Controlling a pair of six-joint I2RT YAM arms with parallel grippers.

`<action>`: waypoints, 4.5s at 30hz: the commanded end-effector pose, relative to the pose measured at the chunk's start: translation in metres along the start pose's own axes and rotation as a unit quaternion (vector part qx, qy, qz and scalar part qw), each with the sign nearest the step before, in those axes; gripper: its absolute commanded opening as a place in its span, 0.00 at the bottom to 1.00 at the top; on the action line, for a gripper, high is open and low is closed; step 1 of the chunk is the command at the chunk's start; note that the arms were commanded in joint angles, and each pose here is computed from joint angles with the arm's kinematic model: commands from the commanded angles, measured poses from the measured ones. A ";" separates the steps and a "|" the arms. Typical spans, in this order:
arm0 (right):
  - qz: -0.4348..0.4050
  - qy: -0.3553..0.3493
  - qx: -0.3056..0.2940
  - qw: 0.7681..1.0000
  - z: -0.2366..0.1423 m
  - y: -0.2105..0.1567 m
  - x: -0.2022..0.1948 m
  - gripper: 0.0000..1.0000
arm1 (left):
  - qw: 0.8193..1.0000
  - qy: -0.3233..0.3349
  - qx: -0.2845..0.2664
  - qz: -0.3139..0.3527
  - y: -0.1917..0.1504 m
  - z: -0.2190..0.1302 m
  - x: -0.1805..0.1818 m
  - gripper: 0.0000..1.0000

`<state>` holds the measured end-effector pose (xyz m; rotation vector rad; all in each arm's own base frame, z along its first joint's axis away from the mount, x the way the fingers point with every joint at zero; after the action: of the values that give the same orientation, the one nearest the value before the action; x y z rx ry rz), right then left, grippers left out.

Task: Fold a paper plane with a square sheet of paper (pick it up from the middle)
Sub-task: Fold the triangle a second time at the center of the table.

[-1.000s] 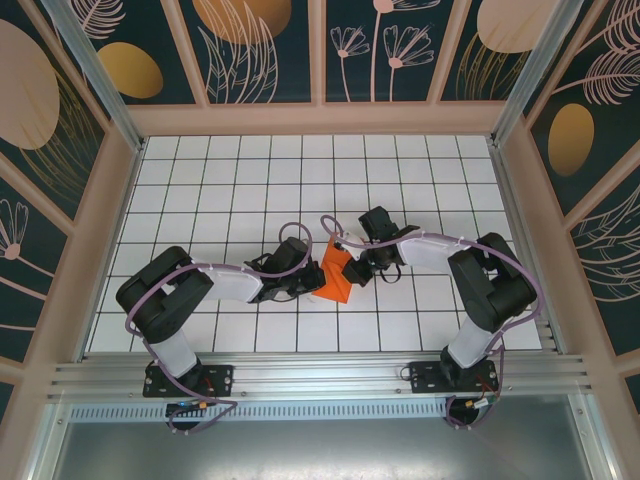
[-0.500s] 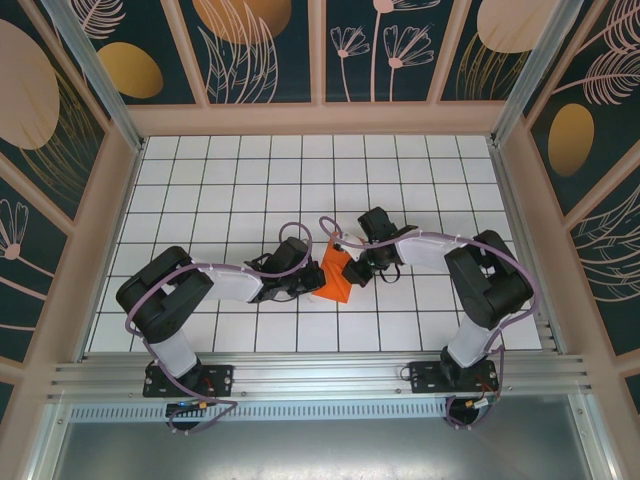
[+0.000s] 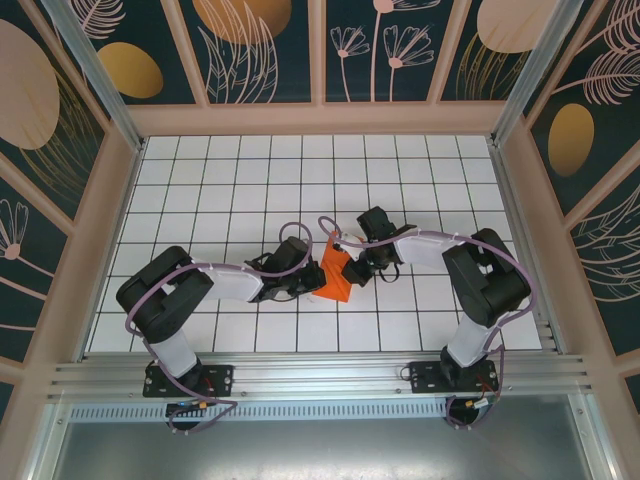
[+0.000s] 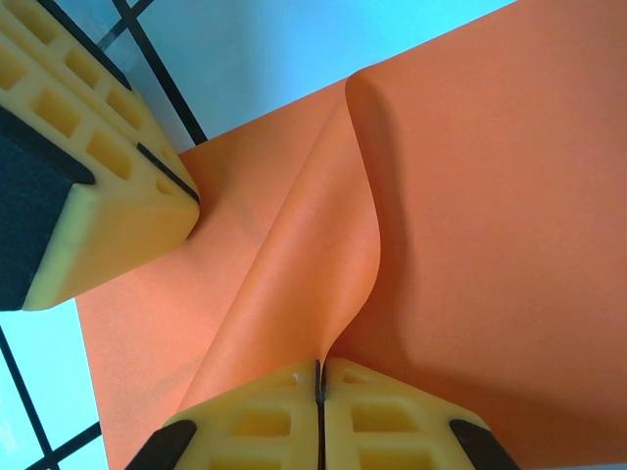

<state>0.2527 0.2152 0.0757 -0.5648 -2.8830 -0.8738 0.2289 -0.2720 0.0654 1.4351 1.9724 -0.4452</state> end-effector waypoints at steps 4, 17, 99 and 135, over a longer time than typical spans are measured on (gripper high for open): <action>0.002 -0.003 0.023 1.000 0.007 -0.009 -0.005 0.08 | 1.000 0.014 -0.018 0.012 0.006 -0.016 -0.016 0.17; 0.006 -0.002 0.025 1.000 0.007 -0.010 -0.004 0.08 | 0.994 -0.098 -0.039 -0.042 0.019 -0.017 -0.053 0.11; 0.277 0.058 -0.024 0.959 -0.004 0.007 0.047 0.08 | 0.996 -0.027 -0.027 -0.086 0.015 0.026 -0.002 0.09; 0.284 0.073 0.008 0.956 -0.004 -0.011 0.058 0.10 | 0.996 -0.029 -0.026 -0.084 0.014 0.026 -0.002 0.08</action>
<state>0.2049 0.2238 0.0820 -1.2200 -2.4124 -0.7834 0.2537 -0.2927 0.0623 1.1992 2.0011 -0.5210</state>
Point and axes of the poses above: each hand's point on the last joint's axis, 136 mm out from that joint toward the fingers, its own z axis out along the fingers, its own x axis along the line the jaws close on, y = z × x, the point moved 7 cm from there along -z, back along the fingers, and after that the axes turned 12 degrees about -z, right-handed, at the moved point
